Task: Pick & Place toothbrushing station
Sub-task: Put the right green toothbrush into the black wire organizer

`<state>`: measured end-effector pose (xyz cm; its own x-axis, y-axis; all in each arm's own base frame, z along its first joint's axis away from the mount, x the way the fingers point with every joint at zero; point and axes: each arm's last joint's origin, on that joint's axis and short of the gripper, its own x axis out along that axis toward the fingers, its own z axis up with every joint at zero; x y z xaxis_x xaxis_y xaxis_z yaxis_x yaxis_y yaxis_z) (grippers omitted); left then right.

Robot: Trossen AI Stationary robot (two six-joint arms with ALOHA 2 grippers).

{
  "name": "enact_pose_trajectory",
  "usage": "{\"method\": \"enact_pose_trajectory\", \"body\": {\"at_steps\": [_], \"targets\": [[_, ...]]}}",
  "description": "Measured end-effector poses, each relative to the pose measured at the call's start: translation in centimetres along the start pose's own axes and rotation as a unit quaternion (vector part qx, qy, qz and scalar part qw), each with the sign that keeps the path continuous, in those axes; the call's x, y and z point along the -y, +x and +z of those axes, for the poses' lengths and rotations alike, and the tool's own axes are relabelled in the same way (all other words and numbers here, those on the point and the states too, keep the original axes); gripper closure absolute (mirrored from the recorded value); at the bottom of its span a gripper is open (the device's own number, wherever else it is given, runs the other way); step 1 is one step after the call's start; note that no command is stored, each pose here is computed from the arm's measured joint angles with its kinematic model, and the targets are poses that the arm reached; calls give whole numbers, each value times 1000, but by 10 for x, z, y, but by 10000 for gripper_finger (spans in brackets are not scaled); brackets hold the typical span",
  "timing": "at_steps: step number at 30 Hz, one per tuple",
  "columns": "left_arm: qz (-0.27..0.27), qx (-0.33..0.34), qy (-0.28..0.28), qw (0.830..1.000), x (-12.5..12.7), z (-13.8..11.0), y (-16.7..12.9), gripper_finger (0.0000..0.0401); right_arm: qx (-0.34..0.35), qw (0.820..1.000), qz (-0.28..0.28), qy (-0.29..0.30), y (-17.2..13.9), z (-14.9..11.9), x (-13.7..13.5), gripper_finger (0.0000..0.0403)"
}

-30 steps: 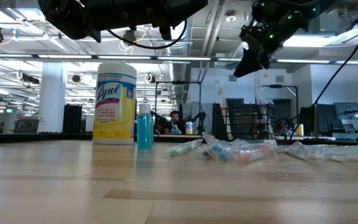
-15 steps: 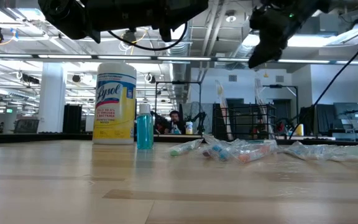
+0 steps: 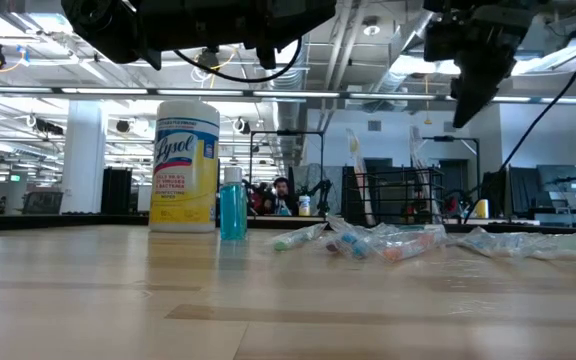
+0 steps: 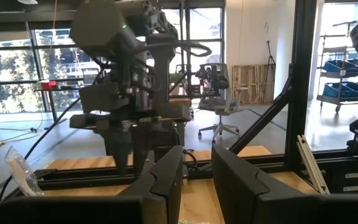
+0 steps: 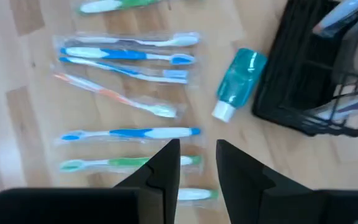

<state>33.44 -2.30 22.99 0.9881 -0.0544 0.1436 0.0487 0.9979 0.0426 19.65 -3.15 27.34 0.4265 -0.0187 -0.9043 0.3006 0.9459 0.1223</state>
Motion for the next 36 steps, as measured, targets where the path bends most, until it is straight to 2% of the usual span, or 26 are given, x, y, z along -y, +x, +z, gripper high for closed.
{"method": "enact_pose_trajectory", "body": {"at_steps": [7,16,21,25,36], "targets": [[0,-1,0,1000,0,0,0,319,-38,999,-13,24,1,-10,-11,307],[0,-1,0,1000,0,0,0,319,-86,996,-14,31,21,-34,-26,307],[0,-1,0,1000,0,0,0,320,-107,992,-26,66,31,-46,-32,307],[0,-1,0,1000,0,0,0,320,-96,989,-20,111,39,-52,-38,307],[0,-3,0,1000,0,-1,0,319,-112,980,-14,166,59,-80,-55,307]]}}
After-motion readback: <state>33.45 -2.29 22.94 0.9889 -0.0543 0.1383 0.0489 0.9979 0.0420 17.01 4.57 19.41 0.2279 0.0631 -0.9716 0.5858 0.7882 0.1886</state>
